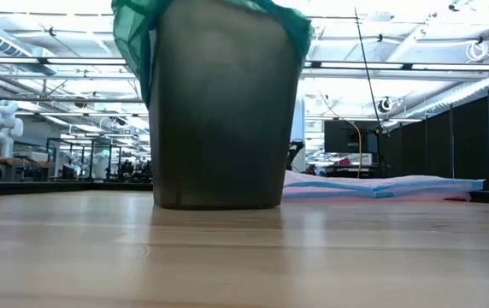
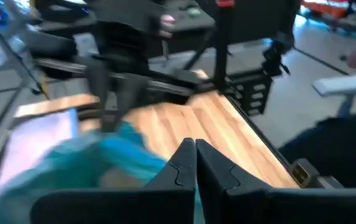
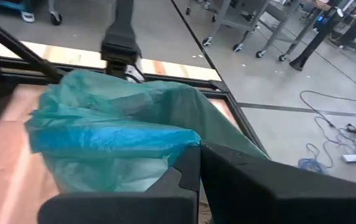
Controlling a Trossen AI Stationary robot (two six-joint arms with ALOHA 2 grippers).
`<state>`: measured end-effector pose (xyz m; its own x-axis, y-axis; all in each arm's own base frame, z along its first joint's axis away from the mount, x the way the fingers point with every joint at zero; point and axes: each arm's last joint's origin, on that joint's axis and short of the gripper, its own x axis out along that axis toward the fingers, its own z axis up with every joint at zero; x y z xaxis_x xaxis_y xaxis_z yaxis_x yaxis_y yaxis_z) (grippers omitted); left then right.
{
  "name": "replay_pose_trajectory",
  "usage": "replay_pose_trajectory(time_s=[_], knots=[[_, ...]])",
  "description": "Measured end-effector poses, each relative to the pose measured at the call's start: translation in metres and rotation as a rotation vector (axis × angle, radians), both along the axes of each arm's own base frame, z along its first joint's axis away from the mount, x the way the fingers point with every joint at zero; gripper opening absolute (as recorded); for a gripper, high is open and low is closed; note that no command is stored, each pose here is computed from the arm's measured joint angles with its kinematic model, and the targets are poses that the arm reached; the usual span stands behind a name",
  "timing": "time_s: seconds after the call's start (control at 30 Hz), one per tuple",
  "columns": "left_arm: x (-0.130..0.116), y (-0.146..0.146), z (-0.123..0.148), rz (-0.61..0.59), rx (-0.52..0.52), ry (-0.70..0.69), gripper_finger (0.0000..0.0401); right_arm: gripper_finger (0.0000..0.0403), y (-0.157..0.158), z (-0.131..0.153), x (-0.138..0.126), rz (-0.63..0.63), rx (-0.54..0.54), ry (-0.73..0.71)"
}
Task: Place trash/remove bag and relplace
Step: Close the trash bag
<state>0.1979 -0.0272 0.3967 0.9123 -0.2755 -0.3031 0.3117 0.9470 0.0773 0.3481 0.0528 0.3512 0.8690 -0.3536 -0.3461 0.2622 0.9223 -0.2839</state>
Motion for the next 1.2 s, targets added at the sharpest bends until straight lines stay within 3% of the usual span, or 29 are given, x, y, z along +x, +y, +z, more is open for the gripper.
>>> replay_pose_trajectory(time_s=[0.3,0.43,0.6,0.7,0.97,1.07,1.2], knots=[[0.042,-0.011,-0.029,0.178,0.104,0.118,0.0145,0.0000,-0.018,0.001,0.003,0.020,0.000,0.006],[0.054,-0.011,-0.032,0.325,0.078,0.100,0.0201,0.0000,-0.020,0.001,0.003,0.017,0.000,0.003],[0.066,-0.013,-0.036,0.364,-0.002,0.085,0.0243,0.0000,-0.020,0.004,0.004,0.017,0.004,-0.031],[0.076,-0.014,-0.044,0.382,-0.034,0.107,0.0246,0.0000,-0.020,0.006,0.005,0.018,0.007,-0.056],[0.078,-0.009,-0.051,0.601,-0.017,0.124,0.0240,0.0000,-0.015,0.004,0.004,0.025,0.003,-0.037],[0.076,-0.008,-0.048,0.643,-0.018,0.107,0.0211,0.0000,-0.012,0.005,0.004,0.035,0.003,-0.037],[0.075,-0.007,-0.050,0.654,-0.005,0.120,0.0141,0.0000,-0.010,0.007,0.002,0.042,0.004,-0.045]])
